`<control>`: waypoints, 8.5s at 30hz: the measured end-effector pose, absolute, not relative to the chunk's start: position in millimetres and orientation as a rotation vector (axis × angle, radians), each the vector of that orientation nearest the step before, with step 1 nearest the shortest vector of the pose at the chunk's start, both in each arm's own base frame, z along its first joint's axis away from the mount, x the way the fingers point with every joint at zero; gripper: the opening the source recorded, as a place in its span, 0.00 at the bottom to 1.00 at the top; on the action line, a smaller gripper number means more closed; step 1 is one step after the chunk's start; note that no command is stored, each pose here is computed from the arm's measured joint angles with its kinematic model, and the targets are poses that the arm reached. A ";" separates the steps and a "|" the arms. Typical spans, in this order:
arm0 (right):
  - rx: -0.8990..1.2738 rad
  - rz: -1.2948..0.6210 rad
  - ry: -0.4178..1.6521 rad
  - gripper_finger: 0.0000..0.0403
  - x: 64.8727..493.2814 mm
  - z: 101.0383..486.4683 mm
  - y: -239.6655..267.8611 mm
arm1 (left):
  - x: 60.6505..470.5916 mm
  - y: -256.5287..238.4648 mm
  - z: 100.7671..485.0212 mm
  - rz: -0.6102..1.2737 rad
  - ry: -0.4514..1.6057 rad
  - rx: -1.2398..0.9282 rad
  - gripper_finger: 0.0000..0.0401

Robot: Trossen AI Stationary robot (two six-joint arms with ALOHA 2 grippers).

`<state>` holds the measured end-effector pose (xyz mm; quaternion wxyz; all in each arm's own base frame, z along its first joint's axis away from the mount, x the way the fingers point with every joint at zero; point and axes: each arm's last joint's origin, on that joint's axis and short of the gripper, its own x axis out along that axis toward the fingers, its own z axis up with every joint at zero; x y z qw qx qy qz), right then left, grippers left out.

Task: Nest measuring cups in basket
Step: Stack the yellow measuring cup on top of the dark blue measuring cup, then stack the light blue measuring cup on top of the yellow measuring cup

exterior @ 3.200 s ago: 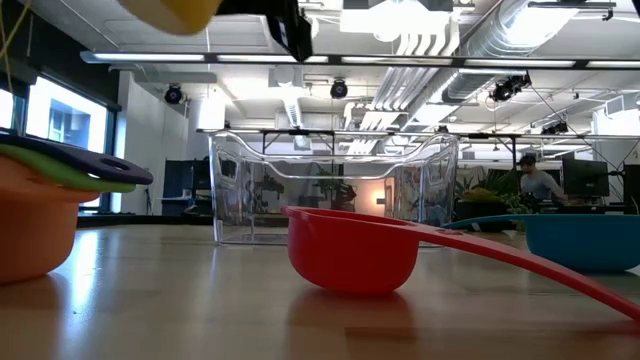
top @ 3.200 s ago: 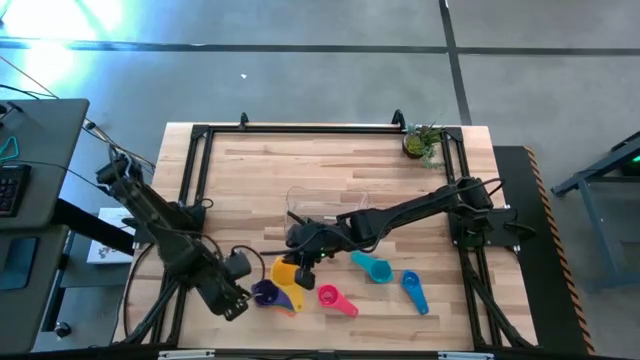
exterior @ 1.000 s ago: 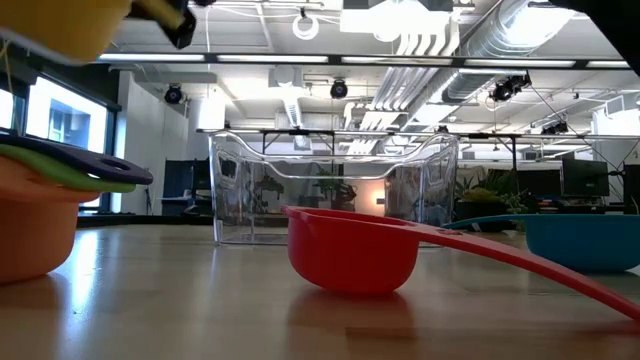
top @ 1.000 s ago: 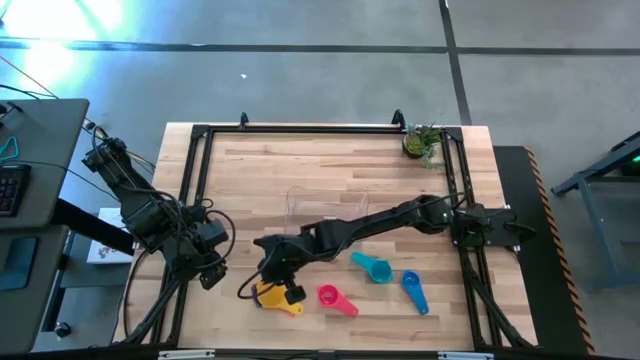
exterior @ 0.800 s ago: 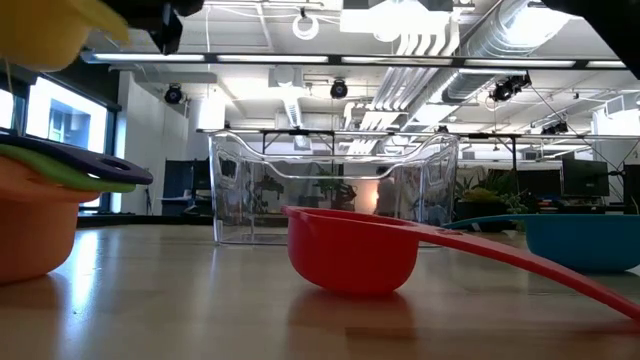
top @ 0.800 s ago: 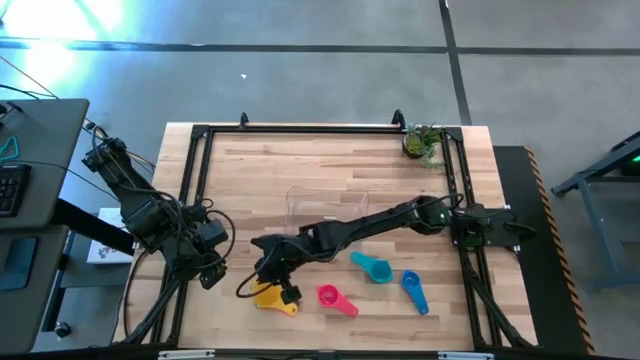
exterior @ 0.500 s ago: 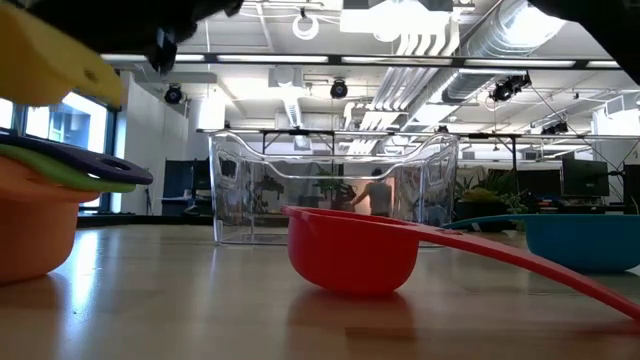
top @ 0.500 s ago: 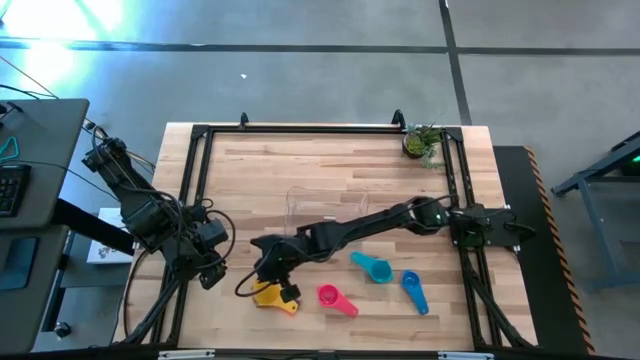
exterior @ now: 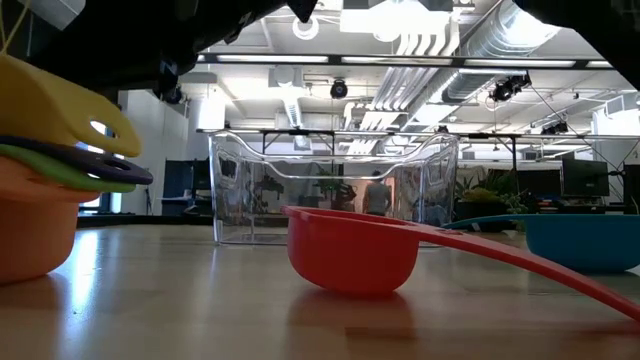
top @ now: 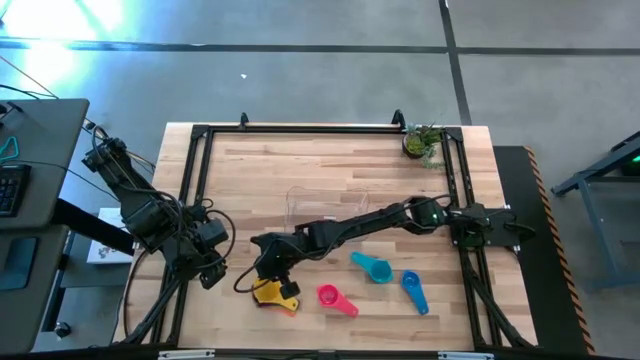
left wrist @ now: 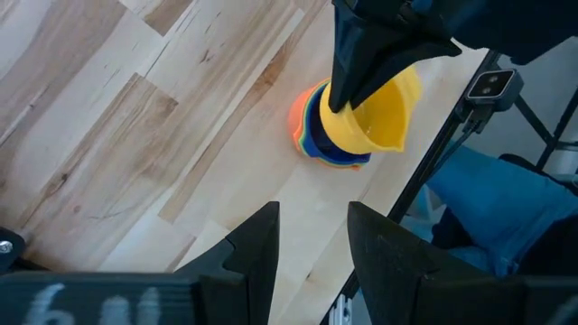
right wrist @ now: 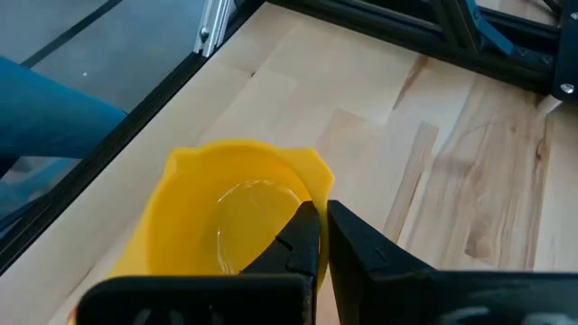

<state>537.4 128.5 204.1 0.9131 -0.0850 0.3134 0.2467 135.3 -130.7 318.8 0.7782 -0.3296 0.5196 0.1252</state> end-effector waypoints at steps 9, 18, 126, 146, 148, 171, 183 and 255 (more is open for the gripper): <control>-0.187 0.510 0.644 0.02 537.3 204.0 128.8 | 135.3 -130.7 318.8 0.271 1.124 -0.713 0.30; -0.194 0.512 0.641 0.03 537.3 204.1 128.8 | 135.3 -130.7 318.8 0.271 1.124 -0.713 0.30; -0.185 -0.014 1.240 0.17 374.2 364.0 123.8 | 148.2 -183.1 278.0 0.314 1.179 -0.510 0.30; 0.028 -0.474 1.081 0.17 255.0 379.8 100.8 | 150.6 -186.9 279.3 0.289 1.168 -0.567 0.30; 0.091 -0.496 1.071 0.17 242.8 369.3 95.9 | 150.3 -187.1 279.2 0.285 1.179 -0.570 0.30; 0.678 -0.584 1.176 0.20 186.5 238.6 79.6 | 150.4 -187.0 279.2 0.286 1.180 -0.572 0.30; 0.918 -0.526 1.122 0.30 198.2 209.3 87.9 | 150.4 -187.0 279.2 0.286 1.181 -0.572 0.30; 0.859 -0.495 1.254 0.01 228.5 158.2 121.8 | 149.5 -187.6 279.0 0.320 1.212 -0.649 0.30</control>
